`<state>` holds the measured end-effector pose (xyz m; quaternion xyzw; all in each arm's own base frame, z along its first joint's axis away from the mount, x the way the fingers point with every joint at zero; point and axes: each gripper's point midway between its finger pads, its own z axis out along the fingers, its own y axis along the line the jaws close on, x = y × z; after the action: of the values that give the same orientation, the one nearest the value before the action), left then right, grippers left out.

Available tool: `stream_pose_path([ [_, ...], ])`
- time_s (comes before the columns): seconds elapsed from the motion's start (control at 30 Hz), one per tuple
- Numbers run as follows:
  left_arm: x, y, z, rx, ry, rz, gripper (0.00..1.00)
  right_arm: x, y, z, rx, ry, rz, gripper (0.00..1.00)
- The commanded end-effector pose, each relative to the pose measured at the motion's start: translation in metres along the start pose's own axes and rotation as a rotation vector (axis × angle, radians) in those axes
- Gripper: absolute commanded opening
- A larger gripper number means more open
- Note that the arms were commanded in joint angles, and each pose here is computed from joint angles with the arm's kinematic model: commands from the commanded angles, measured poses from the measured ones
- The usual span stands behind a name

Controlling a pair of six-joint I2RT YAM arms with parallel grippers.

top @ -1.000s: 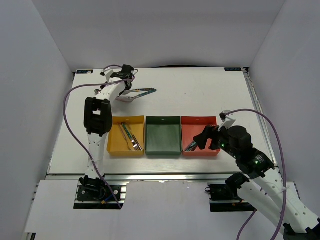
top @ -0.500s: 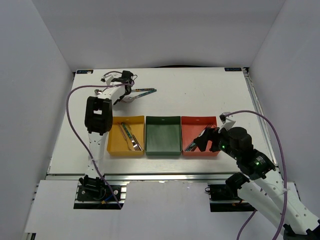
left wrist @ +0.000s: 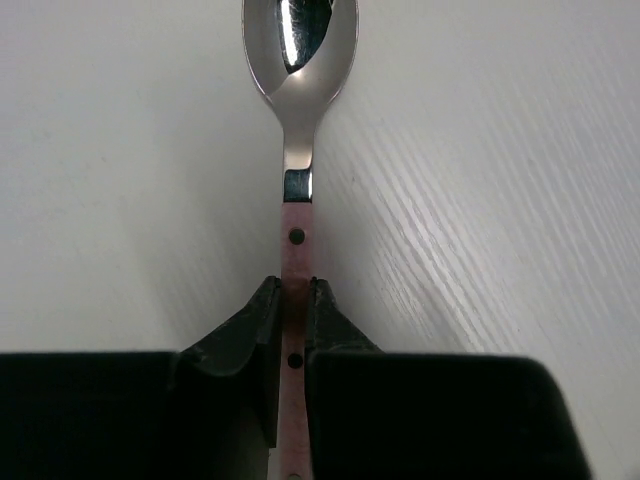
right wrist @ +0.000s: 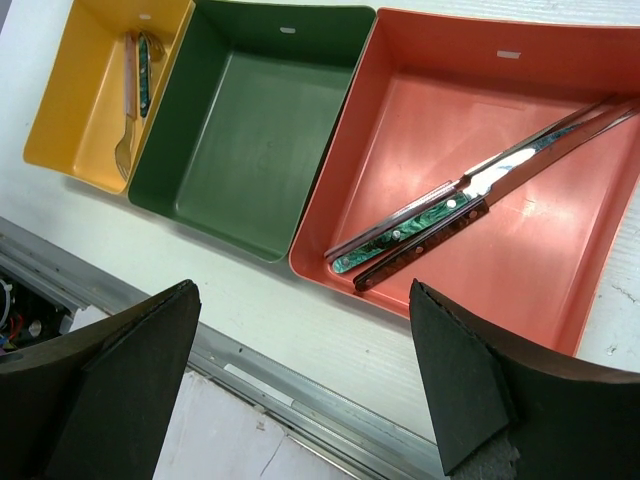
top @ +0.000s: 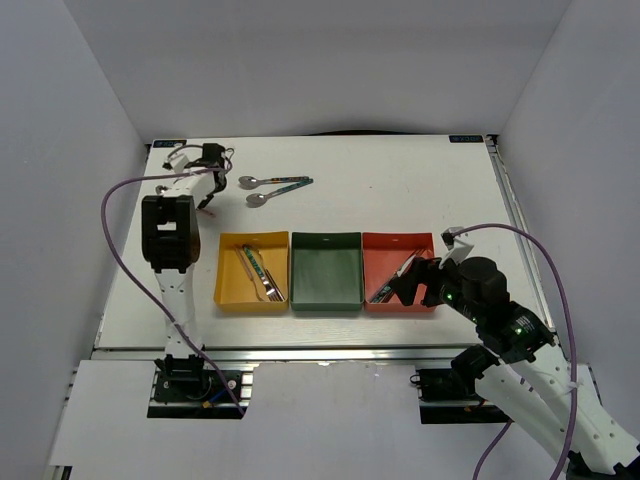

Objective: Sort the eating utensils into containers

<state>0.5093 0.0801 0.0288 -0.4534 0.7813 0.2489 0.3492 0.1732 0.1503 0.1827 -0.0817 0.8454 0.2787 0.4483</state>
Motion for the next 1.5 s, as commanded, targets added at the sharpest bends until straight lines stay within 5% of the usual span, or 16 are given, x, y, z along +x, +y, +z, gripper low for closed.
stream_pose_path([
  [0.0, -0.1, -0.006, -0.071, 0.152, -0.145, -0.114, 0.0, -0.005, 0.005, -0.003, -0.02, -0.017, 0.005, 0.89],
  [0.07, -0.14, -0.005, -0.109, 0.241, -0.203, -0.175, 0.0, -0.007, 0.006, -0.004, -0.024, -0.024, 0.009, 0.89],
  [0.2, -0.159, 0.002, -0.174, 0.348, -0.253, -0.177, 0.0, -0.006, 0.005, -0.004, -0.02, -0.027, 0.014, 0.89],
  [0.33, -0.116, 0.015, -0.243, 0.445, -0.235, -0.153, 0.0, -0.015, 0.003, -0.007, -0.002, -0.061, 0.014, 0.89],
  [0.47, -0.011, 0.025, -0.302, 0.614, -0.135, -0.176, 0.0, -0.031, -0.001, -0.013, 0.045, -0.1, 0.011, 0.89],
  [0.67, 0.089, 0.044, -0.366, 0.786, -0.006, -0.211, 0.0, -0.043, -0.003, -0.023, 0.078, -0.126, -0.009, 0.89],
  [0.93, 0.179, 0.033, -0.389, 0.821, 0.039, -0.06, 0.0, -0.036, -0.003, -0.019, 0.065, -0.107, -0.01, 0.89],
  [1.33, 0.222, 0.02, -0.401, 0.865, 0.104, -0.031, 0.0, -0.031, -0.007, -0.021, 0.078, -0.097, -0.017, 0.89],
  [1.47, 0.23, 0.019, -0.408, 0.879, 0.135, -0.043, 0.13, -0.032, -0.006, -0.022, 0.076, -0.098, -0.021, 0.89],
])
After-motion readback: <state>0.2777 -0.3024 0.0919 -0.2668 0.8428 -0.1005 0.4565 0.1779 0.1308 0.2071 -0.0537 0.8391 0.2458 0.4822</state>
